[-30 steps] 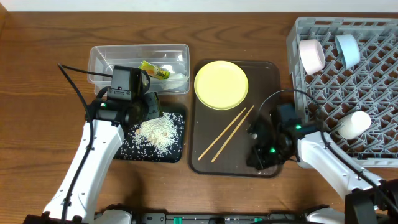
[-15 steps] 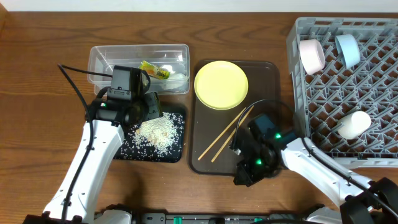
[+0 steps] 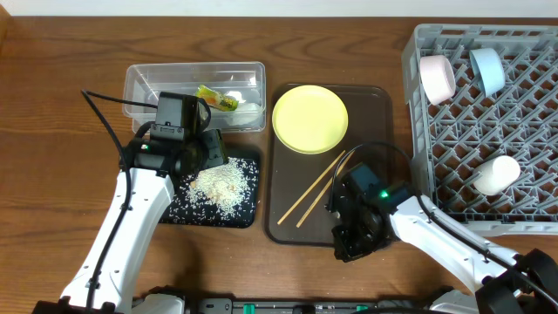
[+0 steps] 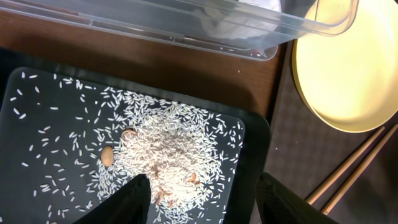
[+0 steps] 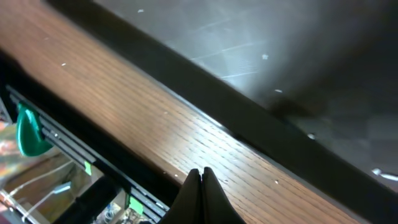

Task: Sort waste into correct bins and load items into the dishwasher rack
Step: 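Reach the right gripper to the chopsticks on the brown tray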

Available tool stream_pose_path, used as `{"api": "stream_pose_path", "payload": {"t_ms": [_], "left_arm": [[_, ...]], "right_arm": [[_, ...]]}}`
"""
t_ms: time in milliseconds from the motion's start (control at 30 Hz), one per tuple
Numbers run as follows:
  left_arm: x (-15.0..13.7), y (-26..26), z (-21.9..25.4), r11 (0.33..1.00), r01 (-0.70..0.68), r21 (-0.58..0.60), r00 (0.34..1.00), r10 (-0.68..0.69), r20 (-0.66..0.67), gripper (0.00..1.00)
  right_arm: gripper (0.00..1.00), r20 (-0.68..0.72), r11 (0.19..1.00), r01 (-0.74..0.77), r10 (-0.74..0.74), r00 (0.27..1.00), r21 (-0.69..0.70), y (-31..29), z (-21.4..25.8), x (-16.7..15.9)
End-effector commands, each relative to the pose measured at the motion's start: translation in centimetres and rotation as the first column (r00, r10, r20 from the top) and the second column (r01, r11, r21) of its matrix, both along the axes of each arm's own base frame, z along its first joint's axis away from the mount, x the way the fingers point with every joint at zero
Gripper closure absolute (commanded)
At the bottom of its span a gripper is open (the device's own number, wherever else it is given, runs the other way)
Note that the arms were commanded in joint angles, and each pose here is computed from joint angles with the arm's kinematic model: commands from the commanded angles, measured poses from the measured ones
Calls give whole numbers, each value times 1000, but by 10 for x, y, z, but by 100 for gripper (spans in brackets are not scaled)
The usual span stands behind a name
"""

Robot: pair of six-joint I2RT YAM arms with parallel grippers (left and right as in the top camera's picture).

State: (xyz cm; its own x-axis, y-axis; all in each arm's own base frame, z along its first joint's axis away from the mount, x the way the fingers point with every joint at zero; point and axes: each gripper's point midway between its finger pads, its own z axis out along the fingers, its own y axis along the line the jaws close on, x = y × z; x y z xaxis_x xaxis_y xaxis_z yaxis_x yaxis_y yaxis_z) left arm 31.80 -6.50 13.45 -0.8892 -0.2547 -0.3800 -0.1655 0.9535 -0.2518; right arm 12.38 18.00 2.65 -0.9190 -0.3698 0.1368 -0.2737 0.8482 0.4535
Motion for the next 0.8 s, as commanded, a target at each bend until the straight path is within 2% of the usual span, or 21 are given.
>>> {"api": "stream_pose_path", "payload": {"t_ms": [0,300,433,633,767], "left_arm": [[1,3,5,1000,8,18,1000,-8,19,43],[1,3,5,1000,8,18,1000,-8,19,43],[1,3,5,1000,8,18,1000,-8,19,43],[1,3,5,1000,8,18,1000,-8,19,43],[1,3,5,1000,8,18,1000,-8,19,43]], "right_arm": [[99,-37,998,36,-38,999,-53,-6,-7,-6],[99,-116,993,47,-60,991,-111,-10,-25,-12],[99,-85,992,77,-85,993,-101,-5,-28,-3],[99,-19,949,227,-237,971,-217,-22,-36,18],[99,16,944,255,-258,966,-210,-24,-37,29]]}}
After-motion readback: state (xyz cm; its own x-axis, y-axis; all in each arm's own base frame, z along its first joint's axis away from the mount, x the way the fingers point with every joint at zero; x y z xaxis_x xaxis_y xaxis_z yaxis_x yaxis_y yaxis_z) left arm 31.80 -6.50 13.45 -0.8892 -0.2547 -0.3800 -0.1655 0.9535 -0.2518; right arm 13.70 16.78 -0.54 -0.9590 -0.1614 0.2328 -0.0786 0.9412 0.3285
